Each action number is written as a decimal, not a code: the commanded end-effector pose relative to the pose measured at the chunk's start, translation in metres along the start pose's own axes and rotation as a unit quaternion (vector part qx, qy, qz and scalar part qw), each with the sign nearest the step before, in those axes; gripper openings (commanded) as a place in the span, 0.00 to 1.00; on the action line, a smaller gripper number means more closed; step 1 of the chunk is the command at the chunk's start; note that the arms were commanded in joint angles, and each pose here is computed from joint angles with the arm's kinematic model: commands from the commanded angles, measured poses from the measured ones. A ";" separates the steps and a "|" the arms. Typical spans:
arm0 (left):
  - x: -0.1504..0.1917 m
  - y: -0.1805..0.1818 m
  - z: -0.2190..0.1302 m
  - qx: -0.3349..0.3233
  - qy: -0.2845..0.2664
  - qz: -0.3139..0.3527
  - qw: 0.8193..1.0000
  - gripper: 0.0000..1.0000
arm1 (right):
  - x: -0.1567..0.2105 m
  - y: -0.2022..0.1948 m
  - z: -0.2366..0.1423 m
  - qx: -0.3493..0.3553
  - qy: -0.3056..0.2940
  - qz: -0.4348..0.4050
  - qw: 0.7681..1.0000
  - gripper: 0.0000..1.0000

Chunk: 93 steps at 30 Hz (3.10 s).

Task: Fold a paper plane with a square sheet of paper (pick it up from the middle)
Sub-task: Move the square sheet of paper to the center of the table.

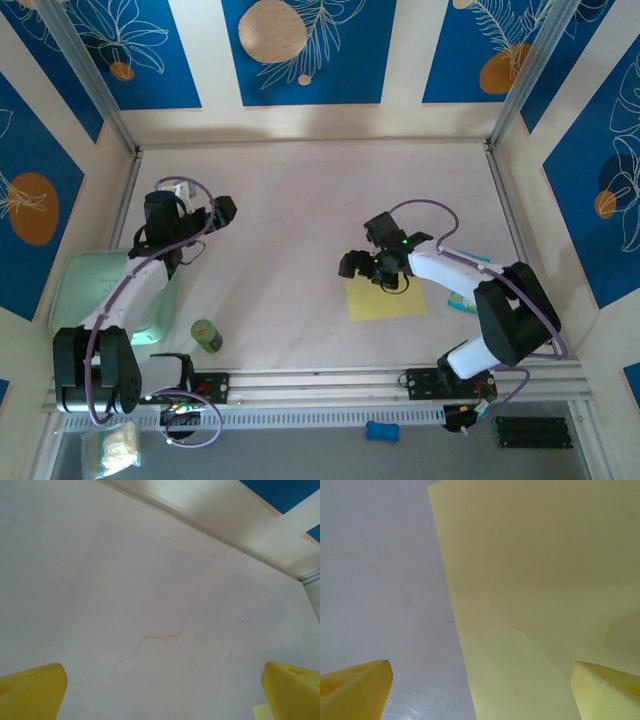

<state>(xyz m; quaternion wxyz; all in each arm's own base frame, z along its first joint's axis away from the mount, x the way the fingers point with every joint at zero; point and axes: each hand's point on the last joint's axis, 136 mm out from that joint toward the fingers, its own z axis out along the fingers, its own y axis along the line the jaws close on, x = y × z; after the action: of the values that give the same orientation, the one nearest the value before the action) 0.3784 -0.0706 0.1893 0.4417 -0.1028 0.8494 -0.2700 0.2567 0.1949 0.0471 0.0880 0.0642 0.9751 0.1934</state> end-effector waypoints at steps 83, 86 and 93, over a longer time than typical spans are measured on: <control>0.262 -0.063 0.058 -0.212 0.463 0.187 0.840 0.90 | -0.168 -0.039 -0.053 -0.070 -0.167 0.129 0.975 0.92; 0.235 -0.075 0.063 -0.227 0.423 0.185 0.857 0.91 | -0.170 -0.038 -0.054 -0.071 -0.167 0.130 0.975 0.92; 0.203 -0.086 0.081 -0.246 0.367 0.180 0.879 0.91 | -0.173 -0.050 -0.057 -0.063 -0.176 0.138 0.973 0.92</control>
<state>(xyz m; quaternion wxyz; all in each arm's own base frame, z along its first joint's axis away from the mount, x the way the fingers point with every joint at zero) 0.3104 -0.2660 0.0484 0.0849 0.0736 0.9936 -0.0102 0.4075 0.1072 0.1002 0.2274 0.2291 0.9107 0.2579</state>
